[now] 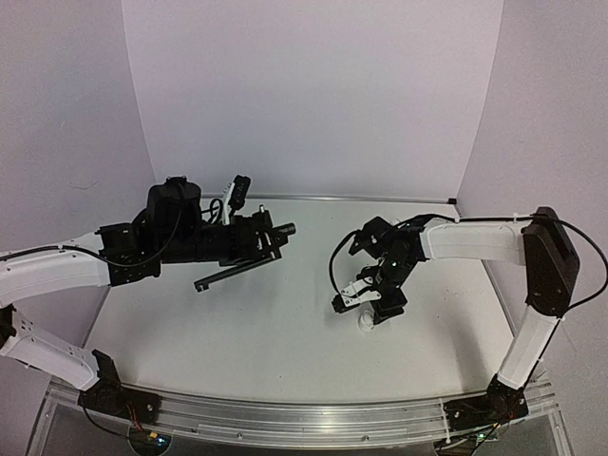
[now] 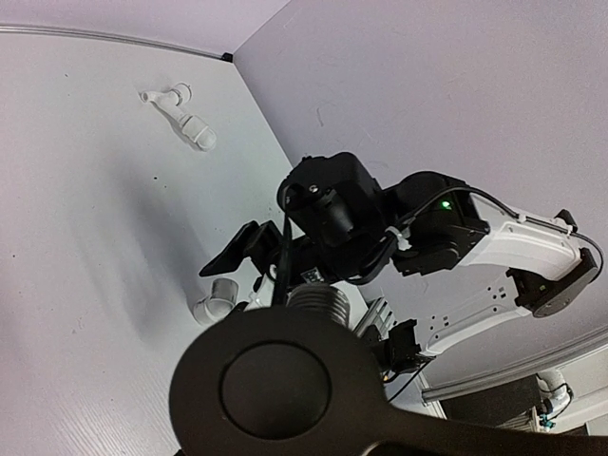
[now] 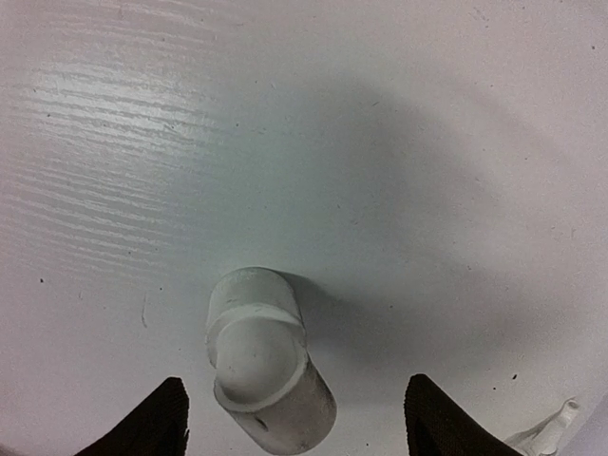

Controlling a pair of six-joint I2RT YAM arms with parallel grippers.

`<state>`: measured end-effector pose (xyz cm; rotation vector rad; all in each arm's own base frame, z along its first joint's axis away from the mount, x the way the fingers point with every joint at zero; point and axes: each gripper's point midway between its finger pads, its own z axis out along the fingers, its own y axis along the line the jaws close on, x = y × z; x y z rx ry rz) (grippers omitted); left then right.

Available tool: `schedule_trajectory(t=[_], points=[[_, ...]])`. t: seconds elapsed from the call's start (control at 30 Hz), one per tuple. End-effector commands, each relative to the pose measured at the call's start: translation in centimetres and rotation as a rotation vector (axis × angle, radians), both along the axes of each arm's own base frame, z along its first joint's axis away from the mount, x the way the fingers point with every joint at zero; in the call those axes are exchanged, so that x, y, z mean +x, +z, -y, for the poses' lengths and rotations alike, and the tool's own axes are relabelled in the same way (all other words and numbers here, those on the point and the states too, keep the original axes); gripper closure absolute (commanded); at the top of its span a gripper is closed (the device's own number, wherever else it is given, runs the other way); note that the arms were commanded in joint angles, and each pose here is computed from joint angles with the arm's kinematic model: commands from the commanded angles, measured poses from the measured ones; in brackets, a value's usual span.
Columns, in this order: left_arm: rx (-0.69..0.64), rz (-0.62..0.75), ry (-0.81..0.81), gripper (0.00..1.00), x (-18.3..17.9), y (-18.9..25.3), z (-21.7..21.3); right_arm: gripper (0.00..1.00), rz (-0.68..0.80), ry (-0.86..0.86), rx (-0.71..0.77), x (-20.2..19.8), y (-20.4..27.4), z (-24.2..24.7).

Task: Install the water faucets

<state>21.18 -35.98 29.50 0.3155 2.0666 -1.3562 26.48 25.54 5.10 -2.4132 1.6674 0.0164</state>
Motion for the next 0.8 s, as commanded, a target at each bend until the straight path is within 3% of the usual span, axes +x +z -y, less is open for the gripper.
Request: schedule_trajectory(t=[0.0,0.27,0.47,0.57,0.63,0.77], points=[[-0.081,0.087,-0.003,1.00,0.1,3.9,0.0,0.31,0.013,0.026,-0.046,0.4,-1.4,0.2],[-0.065,0.087,-0.009,1.00,0.3,3.8,0.3,0.55,0.019,0.038,-0.050,0.4,-1.9,0.2],[-0.062,0.097,-0.008,1.00,0.5,4.0,0.6,0.64,0.019,0.067,-0.059,-0.4,-2.0,0.2],[-0.044,0.086,-0.014,1.00,0.5,3.5,0.7,0.78,0.027,0.057,-0.055,-0.3,-1.5,0.1],[-0.032,0.082,-0.024,1.00,0.4,3.3,0.9,0.89,0.047,0.044,-0.043,-0.1,-0.4,0.0],[-0.020,0.081,-0.039,1.00,0.3,3.3,1.0,0.99,0.170,0.023,0.044,1.1,5.1,-0.6]])
